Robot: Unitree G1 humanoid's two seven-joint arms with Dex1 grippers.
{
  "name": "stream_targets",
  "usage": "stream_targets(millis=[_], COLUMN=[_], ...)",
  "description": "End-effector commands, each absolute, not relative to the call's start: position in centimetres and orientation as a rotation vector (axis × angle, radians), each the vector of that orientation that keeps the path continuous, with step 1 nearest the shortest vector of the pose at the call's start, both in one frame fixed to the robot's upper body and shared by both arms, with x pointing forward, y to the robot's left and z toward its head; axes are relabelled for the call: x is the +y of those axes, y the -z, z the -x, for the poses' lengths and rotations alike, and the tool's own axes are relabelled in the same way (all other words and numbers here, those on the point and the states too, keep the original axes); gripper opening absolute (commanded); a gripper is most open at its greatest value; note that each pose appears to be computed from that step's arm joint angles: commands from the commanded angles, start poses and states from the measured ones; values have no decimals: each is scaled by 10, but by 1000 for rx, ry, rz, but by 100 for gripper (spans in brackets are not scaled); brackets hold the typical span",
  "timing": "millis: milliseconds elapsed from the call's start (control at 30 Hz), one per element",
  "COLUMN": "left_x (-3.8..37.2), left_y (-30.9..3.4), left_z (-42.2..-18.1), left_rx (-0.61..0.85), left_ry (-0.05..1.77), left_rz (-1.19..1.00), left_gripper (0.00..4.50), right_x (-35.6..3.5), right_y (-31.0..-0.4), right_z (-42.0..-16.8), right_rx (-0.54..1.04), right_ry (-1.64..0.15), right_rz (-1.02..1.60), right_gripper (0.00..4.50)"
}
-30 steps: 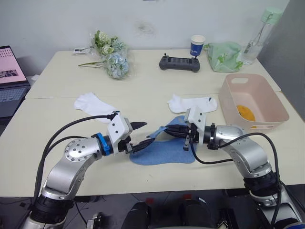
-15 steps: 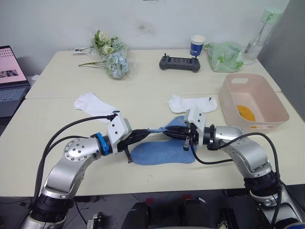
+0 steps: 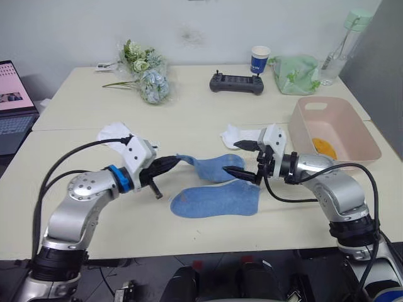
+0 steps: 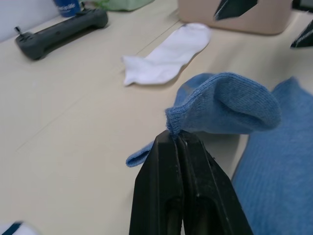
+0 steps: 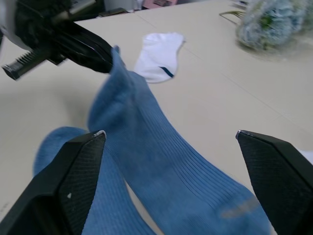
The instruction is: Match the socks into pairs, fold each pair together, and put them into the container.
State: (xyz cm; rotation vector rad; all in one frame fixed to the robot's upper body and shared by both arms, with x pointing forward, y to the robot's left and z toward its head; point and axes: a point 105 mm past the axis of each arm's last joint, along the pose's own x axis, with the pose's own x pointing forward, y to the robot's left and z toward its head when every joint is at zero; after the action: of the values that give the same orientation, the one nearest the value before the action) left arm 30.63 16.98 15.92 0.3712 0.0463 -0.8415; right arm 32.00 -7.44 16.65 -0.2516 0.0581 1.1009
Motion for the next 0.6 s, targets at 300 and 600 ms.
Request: stream_targets(millis=[300, 600], left_x=[130, 74], left_y=[-170, -145], left_z=[-240, -252], left_rx=[239, 264], left_ry=[1190, 1273], left_rz=[-234, -128], left_gripper=[0, 0], right_x=[-94, -136], right_y=[-174, -182], right_z=[-330, -342], right_rx=[10, 5], right_ry=[-1042, -908], right_rz=[295, 356], right_gripper=[448, 448])
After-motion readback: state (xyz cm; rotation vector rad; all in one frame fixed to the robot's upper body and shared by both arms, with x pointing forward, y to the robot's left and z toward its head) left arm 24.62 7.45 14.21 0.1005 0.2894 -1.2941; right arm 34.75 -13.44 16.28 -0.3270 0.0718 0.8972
